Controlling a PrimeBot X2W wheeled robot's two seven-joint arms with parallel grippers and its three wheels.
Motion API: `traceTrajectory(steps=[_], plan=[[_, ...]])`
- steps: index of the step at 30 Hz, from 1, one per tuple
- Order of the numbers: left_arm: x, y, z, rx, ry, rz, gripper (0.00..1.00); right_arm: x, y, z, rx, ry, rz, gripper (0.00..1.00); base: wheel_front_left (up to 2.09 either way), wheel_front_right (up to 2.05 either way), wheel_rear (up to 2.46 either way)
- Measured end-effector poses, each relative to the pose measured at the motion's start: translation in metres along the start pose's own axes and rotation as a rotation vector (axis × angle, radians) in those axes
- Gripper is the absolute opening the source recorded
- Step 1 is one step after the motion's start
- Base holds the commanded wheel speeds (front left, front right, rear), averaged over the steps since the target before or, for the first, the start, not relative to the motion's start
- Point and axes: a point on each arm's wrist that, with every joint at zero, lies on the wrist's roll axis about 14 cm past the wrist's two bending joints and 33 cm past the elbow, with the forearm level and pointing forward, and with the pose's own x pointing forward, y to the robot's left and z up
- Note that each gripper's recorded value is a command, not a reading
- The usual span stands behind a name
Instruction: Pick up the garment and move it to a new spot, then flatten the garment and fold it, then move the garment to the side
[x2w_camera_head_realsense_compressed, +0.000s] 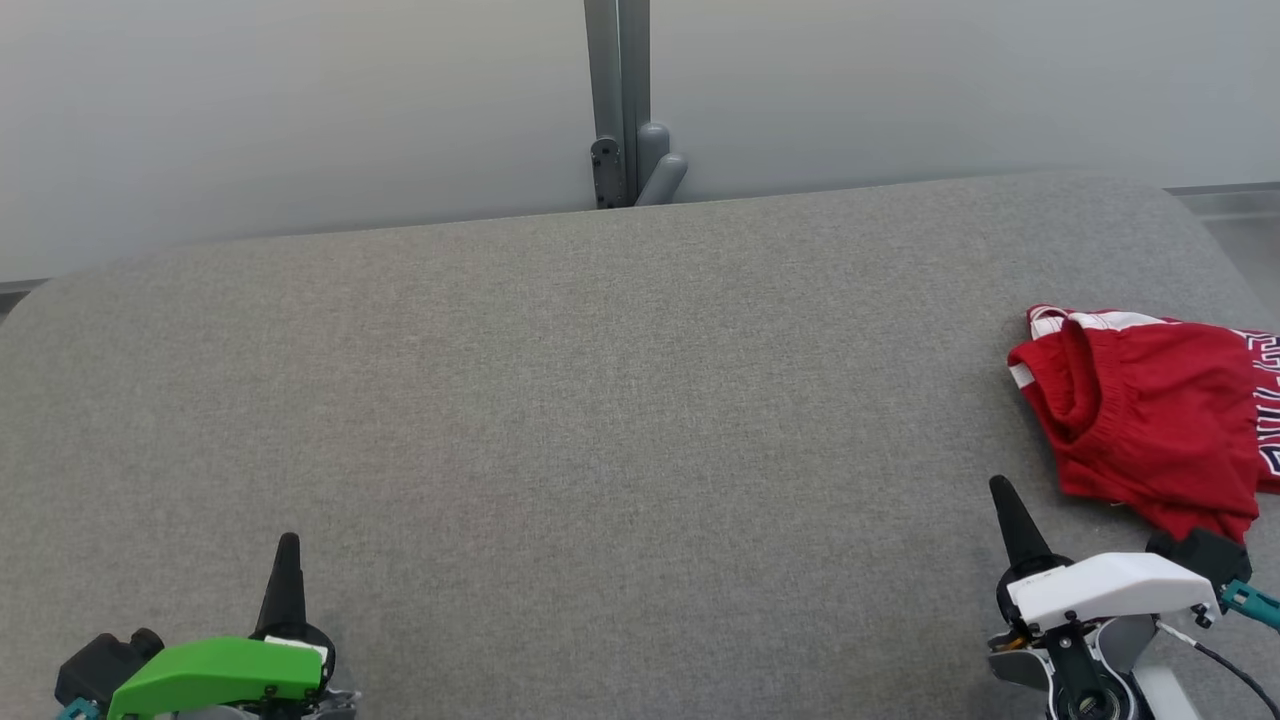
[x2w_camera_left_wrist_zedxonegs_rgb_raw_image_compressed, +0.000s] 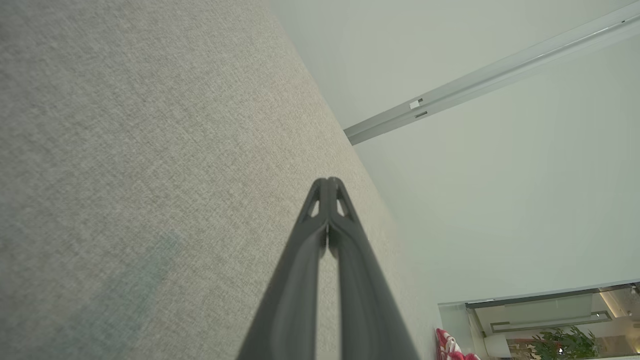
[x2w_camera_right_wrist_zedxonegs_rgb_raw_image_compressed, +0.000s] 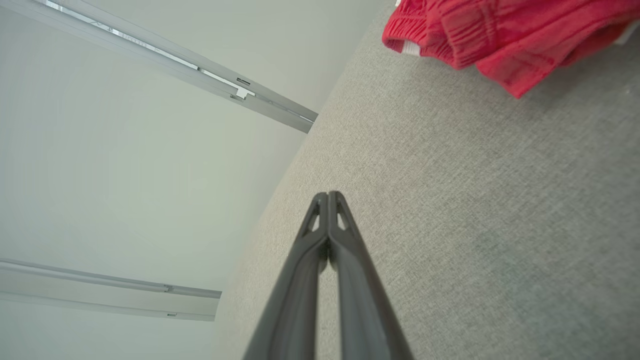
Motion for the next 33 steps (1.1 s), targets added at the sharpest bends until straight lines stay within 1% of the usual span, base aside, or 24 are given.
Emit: traceTrajectory(steps=[18, 33], plan=[[0.004, -0.013, 0.009, -0.171, -0.006, -0.048, 0.0, 0.003, 0.006, 0.01, 0.187, -0.015, 0.023, 0.0, 0.0, 0.0, 0.0], [0.006, -0.023, 0.017, -0.29, -0.012, -0.089, 0.0, 0.005, 0.011, 0.017, 0.321, -0.022, 0.048, 0.0, 0.0, 0.0, 0.0]])
